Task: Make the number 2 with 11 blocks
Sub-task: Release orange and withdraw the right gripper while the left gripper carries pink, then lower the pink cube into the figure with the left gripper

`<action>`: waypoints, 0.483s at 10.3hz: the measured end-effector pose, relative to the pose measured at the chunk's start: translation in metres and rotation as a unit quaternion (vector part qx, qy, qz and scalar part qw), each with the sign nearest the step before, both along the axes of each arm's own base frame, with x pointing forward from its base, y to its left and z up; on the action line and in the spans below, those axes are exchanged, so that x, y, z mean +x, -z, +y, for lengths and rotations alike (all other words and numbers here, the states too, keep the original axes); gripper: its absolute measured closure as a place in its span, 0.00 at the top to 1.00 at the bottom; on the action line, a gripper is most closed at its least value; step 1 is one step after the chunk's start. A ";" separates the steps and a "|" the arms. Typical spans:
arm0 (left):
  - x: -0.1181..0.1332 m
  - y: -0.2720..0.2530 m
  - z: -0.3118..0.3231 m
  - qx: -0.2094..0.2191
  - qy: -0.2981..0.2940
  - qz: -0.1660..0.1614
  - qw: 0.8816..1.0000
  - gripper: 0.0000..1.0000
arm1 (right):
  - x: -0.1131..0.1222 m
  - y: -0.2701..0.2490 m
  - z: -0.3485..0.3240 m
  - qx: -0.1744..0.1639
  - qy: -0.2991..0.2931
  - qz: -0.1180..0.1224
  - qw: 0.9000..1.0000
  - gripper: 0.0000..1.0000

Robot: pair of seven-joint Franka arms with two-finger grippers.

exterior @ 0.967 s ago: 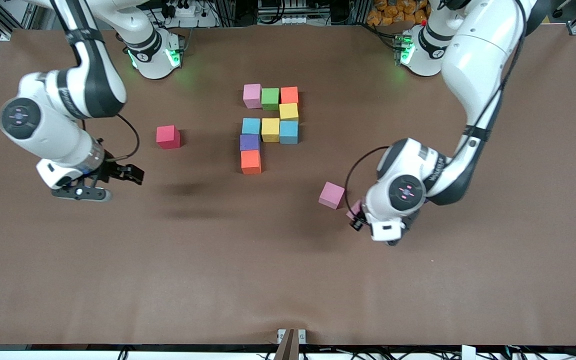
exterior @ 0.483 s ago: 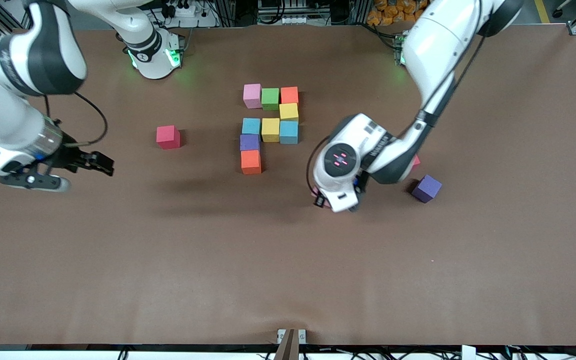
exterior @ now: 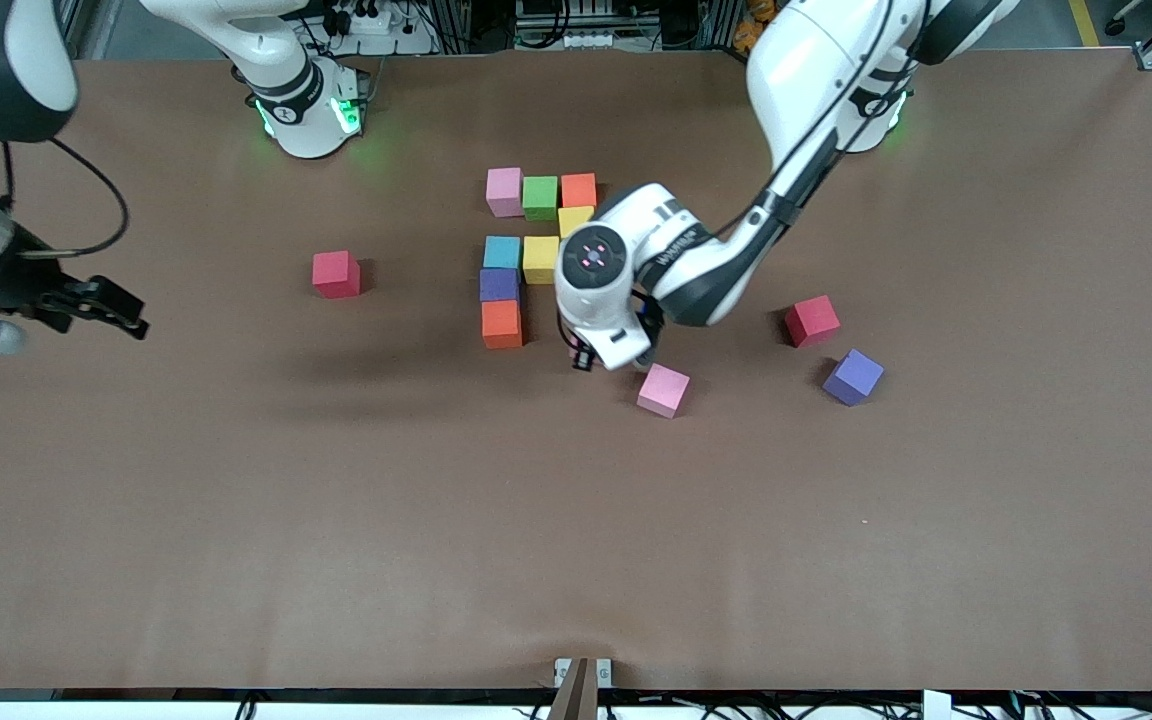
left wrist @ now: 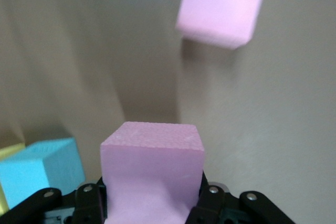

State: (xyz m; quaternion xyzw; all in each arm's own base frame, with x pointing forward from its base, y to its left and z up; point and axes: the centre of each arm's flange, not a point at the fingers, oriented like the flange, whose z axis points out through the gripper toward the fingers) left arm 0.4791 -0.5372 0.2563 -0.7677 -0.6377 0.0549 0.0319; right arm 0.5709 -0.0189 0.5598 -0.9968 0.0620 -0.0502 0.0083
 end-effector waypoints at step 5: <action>-0.014 0.025 -0.017 0.004 -0.102 -0.004 0.995 0.57 | 0.016 -0.023 0.003 -0.016 -0.006 -0.014 1.000 1.00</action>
